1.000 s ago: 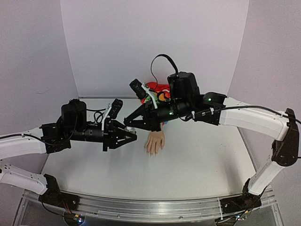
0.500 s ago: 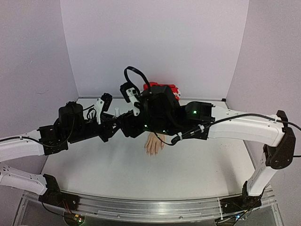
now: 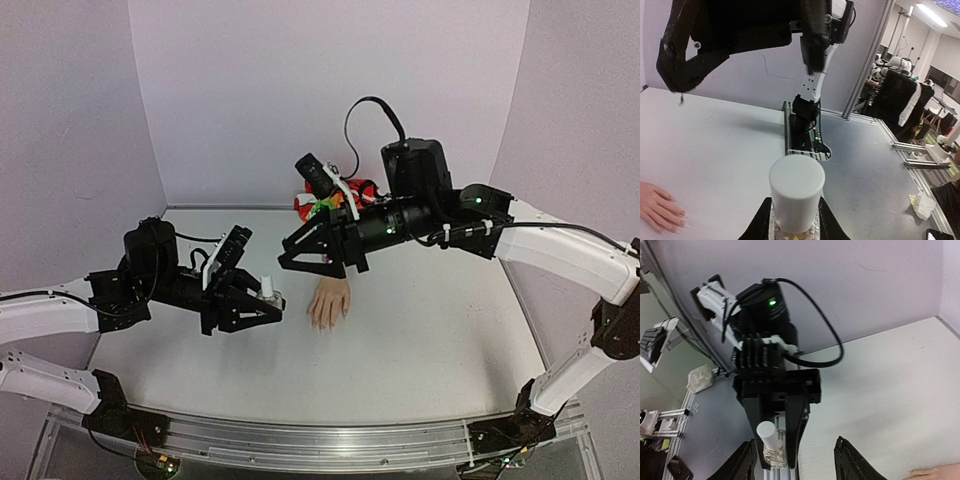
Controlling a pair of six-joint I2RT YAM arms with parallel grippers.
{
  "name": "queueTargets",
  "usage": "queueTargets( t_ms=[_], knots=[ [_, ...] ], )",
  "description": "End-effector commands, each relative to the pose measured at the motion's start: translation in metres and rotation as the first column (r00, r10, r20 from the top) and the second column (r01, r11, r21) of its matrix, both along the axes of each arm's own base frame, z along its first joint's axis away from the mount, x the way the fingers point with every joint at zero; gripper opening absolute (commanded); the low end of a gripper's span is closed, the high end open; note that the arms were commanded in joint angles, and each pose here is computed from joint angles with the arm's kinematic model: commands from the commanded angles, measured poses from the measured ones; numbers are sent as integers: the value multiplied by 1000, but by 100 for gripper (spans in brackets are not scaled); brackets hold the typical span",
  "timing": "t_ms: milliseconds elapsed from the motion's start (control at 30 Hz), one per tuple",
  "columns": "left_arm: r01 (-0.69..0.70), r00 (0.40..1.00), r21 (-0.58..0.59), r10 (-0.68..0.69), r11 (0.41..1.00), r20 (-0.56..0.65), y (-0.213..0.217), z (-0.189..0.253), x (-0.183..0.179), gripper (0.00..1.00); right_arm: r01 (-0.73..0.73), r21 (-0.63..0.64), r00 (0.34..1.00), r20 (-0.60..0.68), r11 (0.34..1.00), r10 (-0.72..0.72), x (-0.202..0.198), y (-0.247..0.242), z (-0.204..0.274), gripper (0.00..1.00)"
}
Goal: Paint the nails
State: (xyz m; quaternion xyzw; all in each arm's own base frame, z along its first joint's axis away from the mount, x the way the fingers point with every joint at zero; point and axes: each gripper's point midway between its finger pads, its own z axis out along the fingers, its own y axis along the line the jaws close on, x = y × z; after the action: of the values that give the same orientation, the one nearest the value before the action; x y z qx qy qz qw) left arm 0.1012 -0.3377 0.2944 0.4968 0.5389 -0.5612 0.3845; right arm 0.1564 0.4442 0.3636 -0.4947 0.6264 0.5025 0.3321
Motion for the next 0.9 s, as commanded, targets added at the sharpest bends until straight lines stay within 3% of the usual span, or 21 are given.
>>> queueTargets(
  t_ms=[0, 133, 267, 467, 567, 633, 767, 800, 867],
  knots=[
    [149, 989, -65, -148, 987, 26, -2, 31, -20, 0, -283, 67, 957, -44, 957, 287, -44, 5, 9, 57],
    [159, 987, -61, -158, 985, 23, -4, 31, -19, 0, -322, 68, 942, -70, 944, 327, -46, 11, 4, 58],
    [166, 986, -51, -165, 985, 17, -8, 31, -17, 0, -338, 67, 936, -83, 939, 343, -45, 17, 0, 53],
    [158, 987, -48, -158, 986, 15, -11, 32, -14, 0, -350, 65, 930, -97, 935, 355, -44, 24, -3, 30],
    [117, 993, -41, -117, 992, 15, -11, 33, -9, 0, -346, 60, 932, -88, 936, 350, -44, 22, -6, 11],
    [58, 998, -37, -57, 998, 19, -11, 34, 0, 0, -336, 52, 937, -79, 940, 340, -44, 20, -10, 0],
    [-189, 981, -25, 190, 982, 39, -7, 37, 37, 0, -223, -4, 973, -56, 975, 223, -30, 19, -29, 0],
    [-305, 951, -16, 305, 952, 44, -3, 36, 56, 0, -173, -21, 984, -47, 985, 172, -24, 20, -33, 0],
    [-559, 828, 27, 557, 829, 55, 14, 28, 101, 0, 14, -70, 1000, -6, 997, -15, 0, 26, -45, 0]
  ],
)
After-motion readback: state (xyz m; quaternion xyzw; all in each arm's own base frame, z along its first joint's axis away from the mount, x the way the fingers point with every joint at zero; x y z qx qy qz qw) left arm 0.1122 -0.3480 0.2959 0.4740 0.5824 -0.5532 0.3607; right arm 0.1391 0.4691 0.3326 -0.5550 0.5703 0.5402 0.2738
